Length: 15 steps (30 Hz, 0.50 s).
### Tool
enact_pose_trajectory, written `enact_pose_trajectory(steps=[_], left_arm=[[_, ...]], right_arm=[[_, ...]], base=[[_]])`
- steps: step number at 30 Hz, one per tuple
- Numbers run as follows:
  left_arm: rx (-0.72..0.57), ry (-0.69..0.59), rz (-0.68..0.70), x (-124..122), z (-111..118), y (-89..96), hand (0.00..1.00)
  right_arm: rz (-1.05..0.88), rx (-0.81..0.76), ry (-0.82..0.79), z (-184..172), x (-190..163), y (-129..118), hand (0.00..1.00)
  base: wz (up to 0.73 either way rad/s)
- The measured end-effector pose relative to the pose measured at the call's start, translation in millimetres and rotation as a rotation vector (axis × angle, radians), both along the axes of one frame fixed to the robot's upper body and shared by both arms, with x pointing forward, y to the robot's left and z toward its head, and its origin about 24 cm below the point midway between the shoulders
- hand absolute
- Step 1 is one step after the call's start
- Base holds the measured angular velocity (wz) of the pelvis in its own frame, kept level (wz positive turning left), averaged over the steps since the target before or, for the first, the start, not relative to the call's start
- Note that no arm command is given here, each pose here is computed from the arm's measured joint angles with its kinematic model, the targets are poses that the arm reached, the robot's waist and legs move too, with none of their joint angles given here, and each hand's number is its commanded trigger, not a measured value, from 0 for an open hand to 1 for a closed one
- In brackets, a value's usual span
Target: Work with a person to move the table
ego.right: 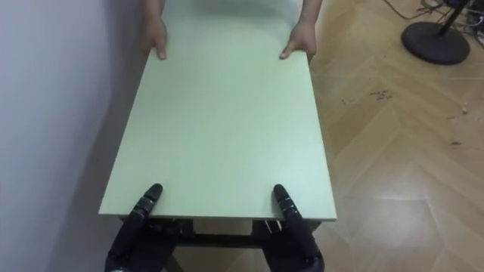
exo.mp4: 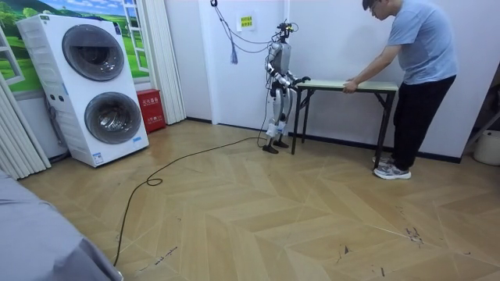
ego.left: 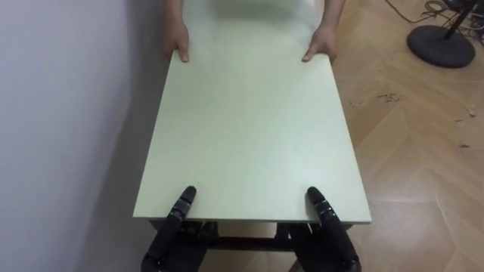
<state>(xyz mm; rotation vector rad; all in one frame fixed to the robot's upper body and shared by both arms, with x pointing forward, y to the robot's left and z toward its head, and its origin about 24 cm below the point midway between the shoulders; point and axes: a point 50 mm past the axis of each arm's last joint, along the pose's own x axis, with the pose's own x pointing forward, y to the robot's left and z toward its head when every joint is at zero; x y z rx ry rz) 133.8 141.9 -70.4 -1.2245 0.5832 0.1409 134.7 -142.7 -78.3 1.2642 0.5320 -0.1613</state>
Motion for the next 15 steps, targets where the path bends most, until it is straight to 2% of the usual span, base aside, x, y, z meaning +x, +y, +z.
enact_pose_trajectory(steps=[8,10,12,13,14,15], left_arm=[[-0.004,-0.003,-0.03,-1.2,-4.7,1.1,1.0],[-0.003,-0.008,-0.038,-2.3,-6.3,2.4,0.75],[0.007,-0.008,-0.045,-2.9,-7.9,3.3,0.6],[0.012,-0.009,-0.048,-3.1,-8.7,3.9,0.45],[0.019,-0.012,-0.053,-3.6,-10.0,5.2,0.09],[0.024,-0.014,-0.056,-3.7,-10.6,5.9,0.0]], right_arm=[[-0.002,0.002,0.007,-2.4,-1.6,-2.4,1.0],[0.005,0.002,0.006,-2.6,-2.0,-2.3,0.82],[0.011,0.005,0.008,-2.9,-2.4,-1.5,0.75],[0.013,0.006,0.009,-2.9,-2.4,-1.1,0.52],[0.015,0.007,0.011,-3.1,-2.6,-0.7,0.29],[0.017,0.008,0.012,-3.1,-2.6,-0.5,0.16]], base=[[0.0],[0.0],[0.0],[0.0],[0.0],[0.0]])
